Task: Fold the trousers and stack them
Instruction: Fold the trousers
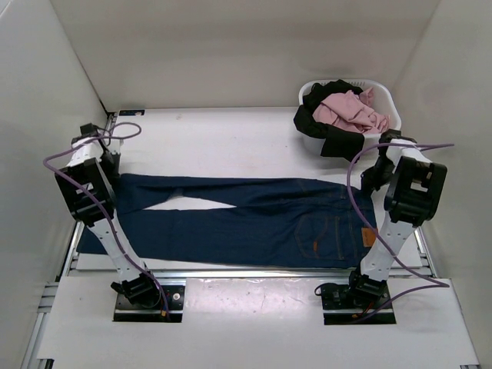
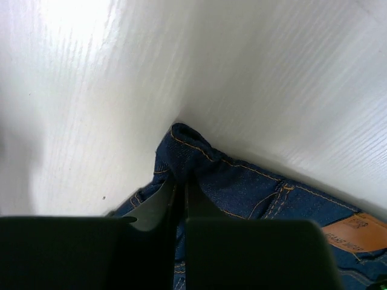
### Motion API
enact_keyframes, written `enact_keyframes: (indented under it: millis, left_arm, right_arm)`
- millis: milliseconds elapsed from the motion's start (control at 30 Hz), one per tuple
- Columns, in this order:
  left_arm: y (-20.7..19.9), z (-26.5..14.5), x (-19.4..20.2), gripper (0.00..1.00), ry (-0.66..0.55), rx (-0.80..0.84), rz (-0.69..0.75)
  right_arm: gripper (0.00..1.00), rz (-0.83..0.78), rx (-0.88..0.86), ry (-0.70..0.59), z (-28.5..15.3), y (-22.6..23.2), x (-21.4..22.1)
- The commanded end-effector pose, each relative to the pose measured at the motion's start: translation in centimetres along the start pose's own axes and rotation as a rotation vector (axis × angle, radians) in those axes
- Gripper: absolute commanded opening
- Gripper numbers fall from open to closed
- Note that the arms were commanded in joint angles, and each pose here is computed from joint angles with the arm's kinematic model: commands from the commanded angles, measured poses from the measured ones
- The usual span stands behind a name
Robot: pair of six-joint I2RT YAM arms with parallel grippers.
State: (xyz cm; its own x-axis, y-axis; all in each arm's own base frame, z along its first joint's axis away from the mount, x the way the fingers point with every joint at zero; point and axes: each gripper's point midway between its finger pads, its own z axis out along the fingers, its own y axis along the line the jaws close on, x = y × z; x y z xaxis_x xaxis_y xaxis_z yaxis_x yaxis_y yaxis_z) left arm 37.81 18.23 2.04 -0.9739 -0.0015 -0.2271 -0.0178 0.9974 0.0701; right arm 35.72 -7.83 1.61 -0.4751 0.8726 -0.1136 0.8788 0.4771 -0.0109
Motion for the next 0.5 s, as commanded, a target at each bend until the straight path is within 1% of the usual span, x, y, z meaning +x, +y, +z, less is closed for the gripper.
enact_keyframes:
  millis: [0, 67, 100, 133, 167, 200, 233, 267, 300, 333, 400, 433, 467]
  left_arm:
    - [2.9, -5.9, -7.8, 0.14, -0.236, -0.150, 0.060]
    - [3.0, -8.4, -10.2, 0.14, -0.295, -0.205, 0.114]
    - [3.8, -10.7, -11.7, 0.14, -0.352, -0.242, 0.120]
    - [4.1, -11.4, -12.2, 0.14, -0.366, -0.260, 0.117]
    - [4.4, -12.4, -12.6, 0.14, -0.386, -0.279, 0.114]
    - [4.9, -13.5, -12.5, 0.14, -0.393, -0.311, 0.117]
    - [5.1, -14.2, -12.5, 0.14, -0.401, -0.326, 0.114]
    - [4.9, -14.4, -12.0, 0.14, -0.397, -0.324, 0.114]
    - [4.8, -15.7, -11.8, 0.14, -0.421, -0.335, 0.112]
    - [4.3, -14.7, -10.4, 0.14, -0.386, -0.319, 0.115]
    - [4.0, -14.1, -8.9, 0.14, -0.355, -0.320, 0.113]
    - [3.5, -13.2, -6.9, 0.14, -0.310, -0.312, 0.114]
    - [3.3, -12.9, -6.0, 0.14, -0.294, -0.317, 0.113]
  right_arm:
    - [0.00, -0.018, 0.027, -0.084, -0.4, -0.3, -1.8]
    - [0.00, -0.044, -0.005, -0.163, -2.5, 0.0, -3.3]
    - [0.00, -0.047, -0.038, -0.212, -4.6, 0.1, -3.9]
    - [0.00, -0.052, -0.075, -0.252, -5.8, 0.6, -4.6]
    - [0.00, -0.070, -0.075, -0.273, -6.5, 0.2, -4.7]
    - [0.00, -0.071, -0.111, -0.313, -8.2, 0.2, -5.0]
    - [0.00, -0.071, -0.109, -0.311, -8.3, -0.3, -4.5]
    - [0.00, -0.076, -0.126, -0.331, -9.4, -0.8, -4.2]
    - [0.00, -0.073, -0.136, -0.341, -9.6, -1.1, -4.0]
    - [0.00, -0.080, -0.124, -0.313, -8.6, -2.0, -2.7]
    - [0.00, -0.068, -0.142, -0.300, -8.9, -3.1, -1.2]
    - [0.00, -0.064, -0.126, -0.268, -8.5, -4.0, 0.0]
    - [0.00, -0.049, -0.126, -0.265, -8.9, -5.1, 1.0]
